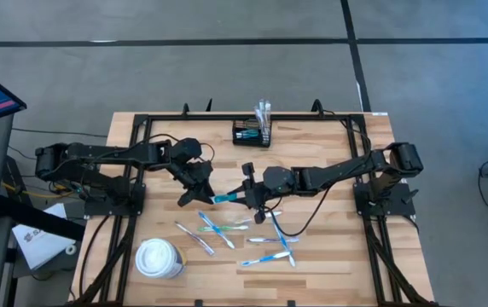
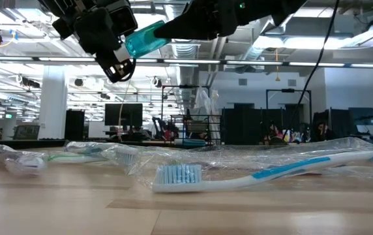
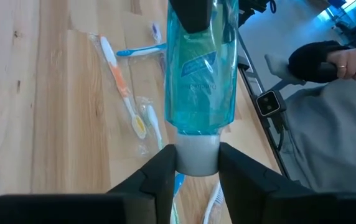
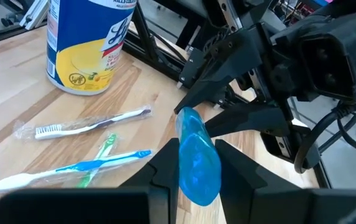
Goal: Pick & Place toothbrushing station
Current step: Put the blue mouthwash into the mesh organizer
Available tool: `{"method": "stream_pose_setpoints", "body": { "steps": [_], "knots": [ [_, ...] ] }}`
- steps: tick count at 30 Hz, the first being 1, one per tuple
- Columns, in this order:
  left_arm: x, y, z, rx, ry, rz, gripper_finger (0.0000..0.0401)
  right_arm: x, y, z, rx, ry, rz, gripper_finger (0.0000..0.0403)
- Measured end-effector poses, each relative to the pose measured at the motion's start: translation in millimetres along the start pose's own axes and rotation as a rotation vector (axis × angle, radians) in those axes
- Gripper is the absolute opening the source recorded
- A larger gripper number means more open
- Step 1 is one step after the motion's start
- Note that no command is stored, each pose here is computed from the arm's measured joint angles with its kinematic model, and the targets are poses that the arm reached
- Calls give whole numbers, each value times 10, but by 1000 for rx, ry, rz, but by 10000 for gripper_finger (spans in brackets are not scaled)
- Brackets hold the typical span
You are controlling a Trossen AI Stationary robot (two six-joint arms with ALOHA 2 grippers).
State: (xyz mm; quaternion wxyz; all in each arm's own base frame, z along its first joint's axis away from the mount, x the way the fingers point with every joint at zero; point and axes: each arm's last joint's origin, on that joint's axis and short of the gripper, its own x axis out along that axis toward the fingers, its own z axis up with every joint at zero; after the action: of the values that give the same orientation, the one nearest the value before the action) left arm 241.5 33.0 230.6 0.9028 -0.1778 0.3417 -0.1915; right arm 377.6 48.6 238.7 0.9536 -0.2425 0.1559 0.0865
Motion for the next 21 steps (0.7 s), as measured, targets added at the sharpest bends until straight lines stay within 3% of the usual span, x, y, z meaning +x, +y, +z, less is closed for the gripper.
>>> {"method": "stream_pose_setpoints", "body": {
  "steps": [14, 21],
  "knots": [
    [-210, -149, 49, 130, -83, 31, 113, -29, -29, 57, 34, -36, -13, 70],
    [-308, -206, 71, 193, -139, 89, 113, -204, -98, 181, 82, -63, -25, 70]
  ]
}}
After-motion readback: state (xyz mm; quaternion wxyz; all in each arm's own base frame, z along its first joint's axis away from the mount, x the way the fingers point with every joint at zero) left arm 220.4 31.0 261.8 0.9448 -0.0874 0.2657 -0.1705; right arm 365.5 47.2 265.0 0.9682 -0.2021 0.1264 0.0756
